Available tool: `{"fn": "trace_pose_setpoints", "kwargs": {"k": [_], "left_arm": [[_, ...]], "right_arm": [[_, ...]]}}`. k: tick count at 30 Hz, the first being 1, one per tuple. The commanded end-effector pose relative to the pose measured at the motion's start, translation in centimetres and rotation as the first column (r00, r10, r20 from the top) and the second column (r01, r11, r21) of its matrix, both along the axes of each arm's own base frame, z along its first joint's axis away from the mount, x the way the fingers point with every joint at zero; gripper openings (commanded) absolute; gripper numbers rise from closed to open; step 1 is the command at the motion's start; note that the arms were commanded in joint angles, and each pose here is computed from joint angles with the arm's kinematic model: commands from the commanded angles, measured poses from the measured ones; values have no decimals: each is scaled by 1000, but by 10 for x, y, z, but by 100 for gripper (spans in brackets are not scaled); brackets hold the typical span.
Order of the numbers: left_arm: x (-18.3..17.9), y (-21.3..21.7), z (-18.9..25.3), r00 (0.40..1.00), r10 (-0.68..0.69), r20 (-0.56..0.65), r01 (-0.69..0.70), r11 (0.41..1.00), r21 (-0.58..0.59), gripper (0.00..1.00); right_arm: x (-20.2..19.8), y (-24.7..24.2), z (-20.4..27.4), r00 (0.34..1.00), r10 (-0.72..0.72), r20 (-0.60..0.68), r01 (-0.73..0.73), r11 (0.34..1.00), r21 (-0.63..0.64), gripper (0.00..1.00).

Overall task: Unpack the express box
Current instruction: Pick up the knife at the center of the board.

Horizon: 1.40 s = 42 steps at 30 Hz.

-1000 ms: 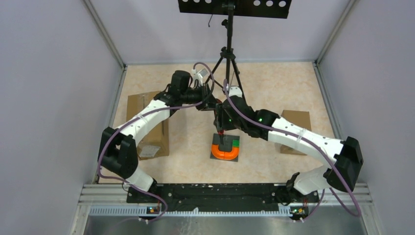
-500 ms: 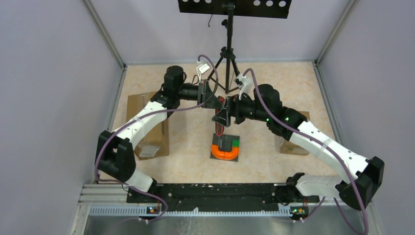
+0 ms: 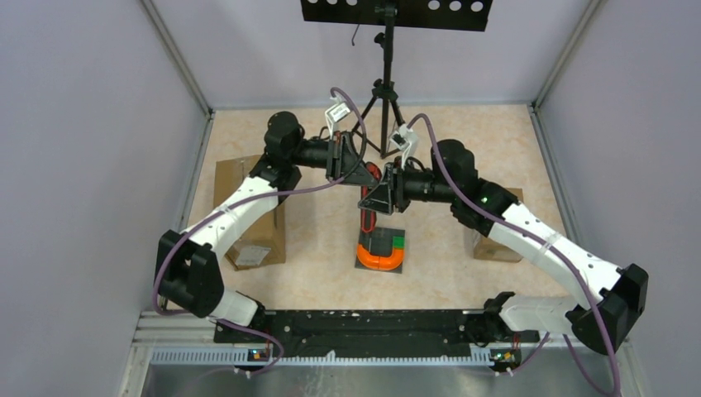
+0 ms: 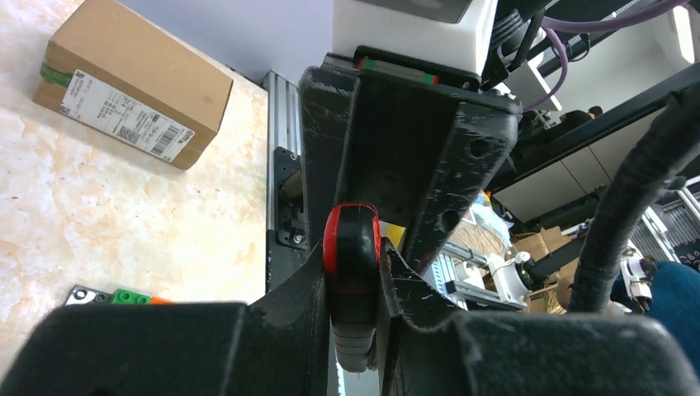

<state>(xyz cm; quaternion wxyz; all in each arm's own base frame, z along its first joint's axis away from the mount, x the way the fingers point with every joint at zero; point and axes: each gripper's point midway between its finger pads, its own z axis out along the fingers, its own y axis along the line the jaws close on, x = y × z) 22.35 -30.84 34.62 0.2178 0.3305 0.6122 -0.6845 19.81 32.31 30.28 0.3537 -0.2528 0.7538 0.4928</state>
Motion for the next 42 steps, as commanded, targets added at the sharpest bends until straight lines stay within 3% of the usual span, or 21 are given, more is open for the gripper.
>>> {"fn": "trace_pose_setpoints", "kwargs": {"k": [1,3,4,6,7,9,12,17,25,42], "left_arm": [[-7,-2,11,998,-27,57,29,999,-29,0],[-5,-3,13,998,-23,53,24,999,-29,0],[-3,-3,14,998,-17,53,19,999,-29,7],[3,-3,16,998,18,58,-16,999,-29,44],[7,-1,18,997,44,68,-42,999,-30,54],[16,6,22,992,100,75,-97,995,-35,82],[26,25,29,985,160,70,-156,986,-57,90],[23,41,31,980,187,72,-179,979,-98,89],[15,31,12,988,149,43,-146,987,-68,77],[5,-5,21,999,53,4,-52,993,-109,57]], "right_arm": [[7,6,21,1000,-12,25,10,997,73,26],[10,6,22,999,-29,21,27,997,79,4],[12,6,23,999,-44,19,42,996,82,0],[17,3,26,996,-83,19,81,993,90,0],[21,0,27,993,-113,20,111,990,91,0],[29,-8,31,986,-167,2,166,980,112,0],[44,-24,40,970,-239,-41,242,956,168,0],[60,-44,64,942,-328,-70,334,903,269,0],[63,-40,99,944,-313,-104,327,850,414,0],[65,-28,85,952,-260,-161,305,843,444,0]]}}
